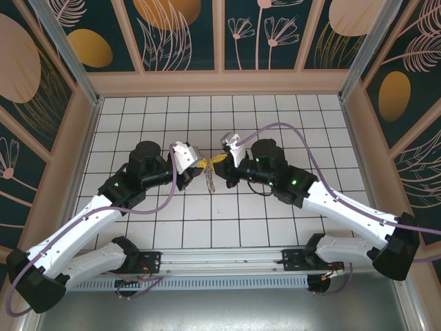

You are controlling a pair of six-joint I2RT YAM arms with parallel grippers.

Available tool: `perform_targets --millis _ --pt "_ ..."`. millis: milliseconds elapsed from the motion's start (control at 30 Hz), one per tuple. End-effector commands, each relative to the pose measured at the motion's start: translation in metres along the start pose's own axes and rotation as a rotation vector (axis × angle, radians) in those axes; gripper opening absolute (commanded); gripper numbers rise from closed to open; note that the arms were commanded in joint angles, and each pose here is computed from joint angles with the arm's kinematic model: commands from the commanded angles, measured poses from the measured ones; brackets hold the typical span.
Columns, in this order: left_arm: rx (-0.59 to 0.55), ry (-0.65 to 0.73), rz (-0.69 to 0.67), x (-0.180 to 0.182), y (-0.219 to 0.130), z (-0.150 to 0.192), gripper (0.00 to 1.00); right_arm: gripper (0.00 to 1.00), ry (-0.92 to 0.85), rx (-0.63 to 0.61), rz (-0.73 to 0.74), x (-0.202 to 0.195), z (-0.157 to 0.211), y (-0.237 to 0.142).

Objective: Put the keys on the keyring

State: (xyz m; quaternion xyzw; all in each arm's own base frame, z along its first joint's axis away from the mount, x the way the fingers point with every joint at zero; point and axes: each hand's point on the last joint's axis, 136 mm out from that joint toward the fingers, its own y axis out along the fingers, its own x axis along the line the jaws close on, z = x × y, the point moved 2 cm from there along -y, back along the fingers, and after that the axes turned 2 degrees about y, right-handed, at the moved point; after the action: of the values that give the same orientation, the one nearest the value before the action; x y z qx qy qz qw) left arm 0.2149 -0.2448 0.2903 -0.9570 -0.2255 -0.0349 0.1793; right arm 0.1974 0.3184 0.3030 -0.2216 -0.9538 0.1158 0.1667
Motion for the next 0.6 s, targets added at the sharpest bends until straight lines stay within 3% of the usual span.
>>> perform_targets --millis 0,567 --pt "-0.035 0.033 -0.007 0.0002 -0.0036 -0.0099 0.0 0.0 -0.019 -0.029 -0.002 0.0013 -0.0068 0.002" --pt "-0.038 0.035 -0.008 -0.0008 -0.006 -0.0098 0.0 0.0 -0.018 -0.046 0.031 -0.0071 -0.0132 -0.0012"
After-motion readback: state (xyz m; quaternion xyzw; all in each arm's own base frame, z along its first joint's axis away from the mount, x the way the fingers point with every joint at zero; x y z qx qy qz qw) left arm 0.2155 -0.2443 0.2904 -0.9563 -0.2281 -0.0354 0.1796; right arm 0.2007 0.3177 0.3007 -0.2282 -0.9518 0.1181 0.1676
